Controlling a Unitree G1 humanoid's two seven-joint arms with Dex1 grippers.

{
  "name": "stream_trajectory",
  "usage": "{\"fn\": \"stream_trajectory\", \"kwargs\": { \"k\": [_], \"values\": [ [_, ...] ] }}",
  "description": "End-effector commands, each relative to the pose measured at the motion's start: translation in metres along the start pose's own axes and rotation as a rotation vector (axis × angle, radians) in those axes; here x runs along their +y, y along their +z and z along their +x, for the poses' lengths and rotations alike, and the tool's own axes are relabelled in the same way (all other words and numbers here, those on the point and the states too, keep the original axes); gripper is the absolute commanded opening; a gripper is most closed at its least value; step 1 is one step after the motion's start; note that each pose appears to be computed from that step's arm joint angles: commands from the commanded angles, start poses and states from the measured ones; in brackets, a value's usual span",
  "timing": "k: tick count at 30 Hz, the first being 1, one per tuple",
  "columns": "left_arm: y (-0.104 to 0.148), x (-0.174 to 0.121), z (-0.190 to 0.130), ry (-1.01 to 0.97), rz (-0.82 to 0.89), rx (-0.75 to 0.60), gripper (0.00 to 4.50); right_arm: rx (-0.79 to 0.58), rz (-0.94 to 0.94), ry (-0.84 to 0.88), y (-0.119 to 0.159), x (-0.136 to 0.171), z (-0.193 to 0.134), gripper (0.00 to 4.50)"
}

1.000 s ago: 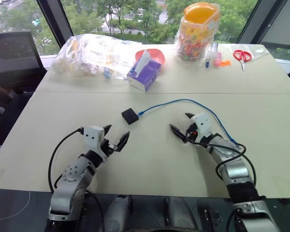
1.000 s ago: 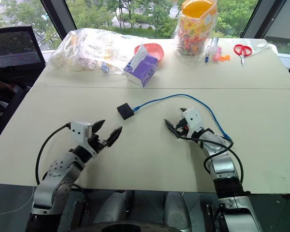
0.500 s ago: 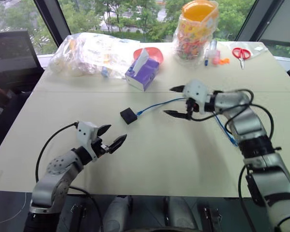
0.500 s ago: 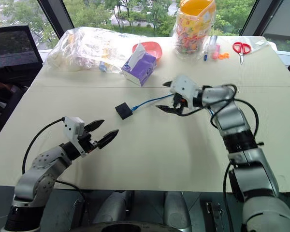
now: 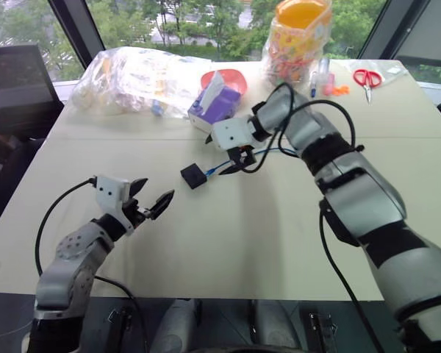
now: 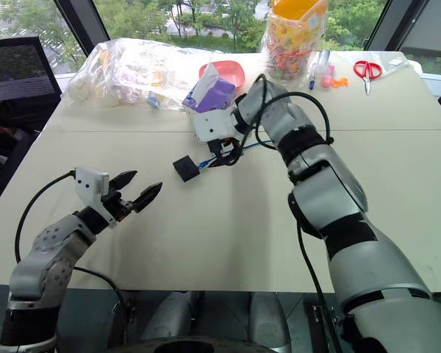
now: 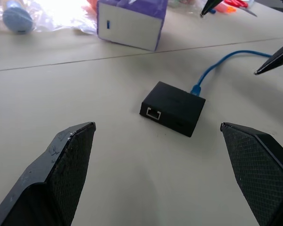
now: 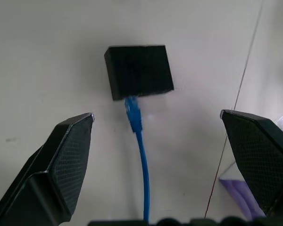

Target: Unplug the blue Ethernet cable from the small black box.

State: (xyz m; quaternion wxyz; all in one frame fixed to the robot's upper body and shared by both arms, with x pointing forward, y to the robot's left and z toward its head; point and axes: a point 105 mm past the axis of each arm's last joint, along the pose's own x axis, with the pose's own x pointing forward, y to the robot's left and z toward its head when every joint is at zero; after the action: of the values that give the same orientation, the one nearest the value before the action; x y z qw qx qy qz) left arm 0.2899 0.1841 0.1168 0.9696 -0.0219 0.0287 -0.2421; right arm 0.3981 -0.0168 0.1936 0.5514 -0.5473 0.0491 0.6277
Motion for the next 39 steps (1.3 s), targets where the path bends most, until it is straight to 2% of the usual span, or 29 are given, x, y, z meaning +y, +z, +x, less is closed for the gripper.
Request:
{"fn": "stream_trajectory", "kwargs": {
  "k": [1, 5, 13, 26, 29, 32, 36, 39],
  "values": [
    [0.02, 0.001, -0.004, 0.044, 0.046, -0.081, 4.43, 0.051, -0.052, 0.032, 0.017, -0.011, 0.006, 4.5],
    [0.018, -0.001, -0.008, 0.069, 0.048, -0.078, 4.43, 0.201, -0.104, 0.026, 0.015, -0.015, 0.023, 4.5],
    [0.015, -0.003, -0.015, 0.124, 0.047, -0.086, 4.43, 0.317, -0.16, 0.024, 0.016, -0.014, 0.044, 4.5],
    [0.017, -0.002, -0.024, 0.197, 0.061, -0.107, 4.43, 0.397, -0.059, 0.057, 0.008, -0.002, 0.061, 4.5],
    [0.015, -0.001, -0.028, 0.227, 0.061, -0.112, 4.5, 0.422, -0.06, 0.065, 0.007, 0.001, 0.066, 3.66],
    [0.014, -0.002, -0.031, 0.249, 0.061, -0.116, 4.5, 0.458, -0.077, 0.069, 0.003, 0.004, 0.069, 2.24],
    [0.014, 0.0, -0.038, 0.292, 0.066, -0.123, 4.5, 0.494, -0.104, 0.08, 0.0, 0.009, 0.076, 0.12],
    [0.013, 0.001, -0.042, 0.309, 0.072, -0.12, 4.5, 0.474, -0.101, 0.091, 0.005, 0.012, 0.082, 0.05]
  ]
}}
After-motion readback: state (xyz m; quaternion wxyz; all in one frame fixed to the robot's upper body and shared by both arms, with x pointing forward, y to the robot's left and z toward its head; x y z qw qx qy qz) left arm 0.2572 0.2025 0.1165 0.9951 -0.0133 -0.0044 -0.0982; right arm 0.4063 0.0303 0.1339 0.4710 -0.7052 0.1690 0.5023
